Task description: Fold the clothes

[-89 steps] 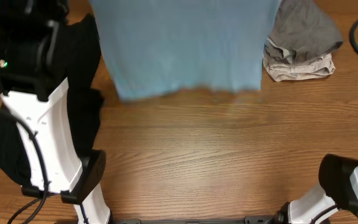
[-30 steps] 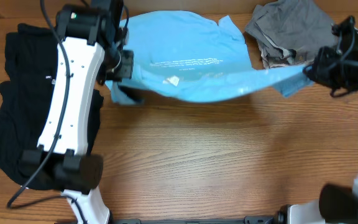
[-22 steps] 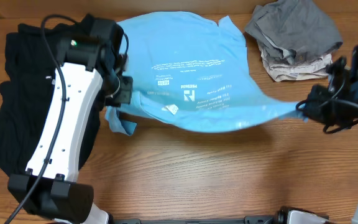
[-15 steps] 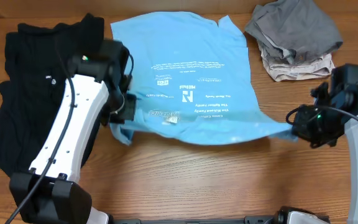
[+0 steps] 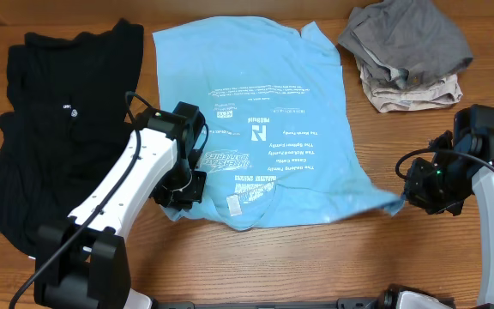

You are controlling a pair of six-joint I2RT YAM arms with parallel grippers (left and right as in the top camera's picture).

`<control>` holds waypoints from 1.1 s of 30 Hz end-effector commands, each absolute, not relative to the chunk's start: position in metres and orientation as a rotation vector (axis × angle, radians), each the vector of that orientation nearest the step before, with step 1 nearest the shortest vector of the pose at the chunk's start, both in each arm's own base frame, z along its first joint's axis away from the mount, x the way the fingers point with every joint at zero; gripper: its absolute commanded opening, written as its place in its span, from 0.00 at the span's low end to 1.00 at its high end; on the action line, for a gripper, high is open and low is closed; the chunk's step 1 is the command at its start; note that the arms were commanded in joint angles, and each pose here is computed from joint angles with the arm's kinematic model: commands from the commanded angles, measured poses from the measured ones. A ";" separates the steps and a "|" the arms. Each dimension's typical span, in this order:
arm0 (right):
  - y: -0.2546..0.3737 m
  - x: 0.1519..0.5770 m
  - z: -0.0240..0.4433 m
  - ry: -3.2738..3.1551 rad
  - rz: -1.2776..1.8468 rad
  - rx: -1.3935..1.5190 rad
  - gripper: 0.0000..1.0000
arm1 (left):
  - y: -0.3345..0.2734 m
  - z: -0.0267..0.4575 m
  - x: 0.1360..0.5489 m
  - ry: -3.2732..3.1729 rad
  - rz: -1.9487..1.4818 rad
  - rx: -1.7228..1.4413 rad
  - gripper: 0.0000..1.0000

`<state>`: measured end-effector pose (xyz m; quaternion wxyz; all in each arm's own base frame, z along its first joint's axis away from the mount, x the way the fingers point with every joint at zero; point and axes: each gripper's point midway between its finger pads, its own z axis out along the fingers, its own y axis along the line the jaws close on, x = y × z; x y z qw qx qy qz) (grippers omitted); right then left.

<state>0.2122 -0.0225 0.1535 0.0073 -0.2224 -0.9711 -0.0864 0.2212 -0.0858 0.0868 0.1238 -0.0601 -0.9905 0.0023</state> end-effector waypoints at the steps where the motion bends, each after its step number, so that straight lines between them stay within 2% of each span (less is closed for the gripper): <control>1: -0.024 0.211 0.158 -3.060 -0.269 -0.714 0.21 | -0.088 0.090 0.216 -2.895 0.023 -0.165 0.22; 4: -0.024 0.211 0.158 -3.061 -0.269 -0.715 0.21 | -0.088 0.090 0.214 -2.885 0.019 -0.174 0.22; 7: -0.024 0.215 0.158 -3.076 -0.277 -0.715 0.25 | -0.091 0.090 0.213 -2.888 0.017 -0.193 0.31; 8: -0.022 0.222 0.159 -3.100 -0.309 -0.715 0.29 | -0.092 0.089 0.217 -2.905 0.018 -0.200 0.37; 15: -0.002 0.260 0.170 -3.264 -0.542 -0.515 0.53 | -0.105 0.116 0.255 -3.043 0.077 -0.246 0.49; 18: 0.009 0.268 0.171 -3.310 -0.549 -0.399 0.62 | -0.115 0.143 0.281 -3.147 0.126 -0.316 0.65; 19: 0.013 0.270 0.171 -3.318 -0.553 -0.362 0.63 | -0.117 0.151 0.289 -3.177 0.139 -0.338 0.73; 23: 0.043 0.274 0.169 -3.323 -0.575 -0.184 0.65 | -0.125 0.183 0.322 -3.324 0.196 -0.395 0.89; 26: 0.067 0.276 0.161 -3.281 -0.593 -0.148 0.65 | -0.120 0.202 0.344 -3.419 0.236 -0.306 0.94; 33: 0.133 0.284 0.123 -3.171 -0.599 -0.008 0.64 | -0.073 0.233 0.383 -3.549 0.352 0.115 0.98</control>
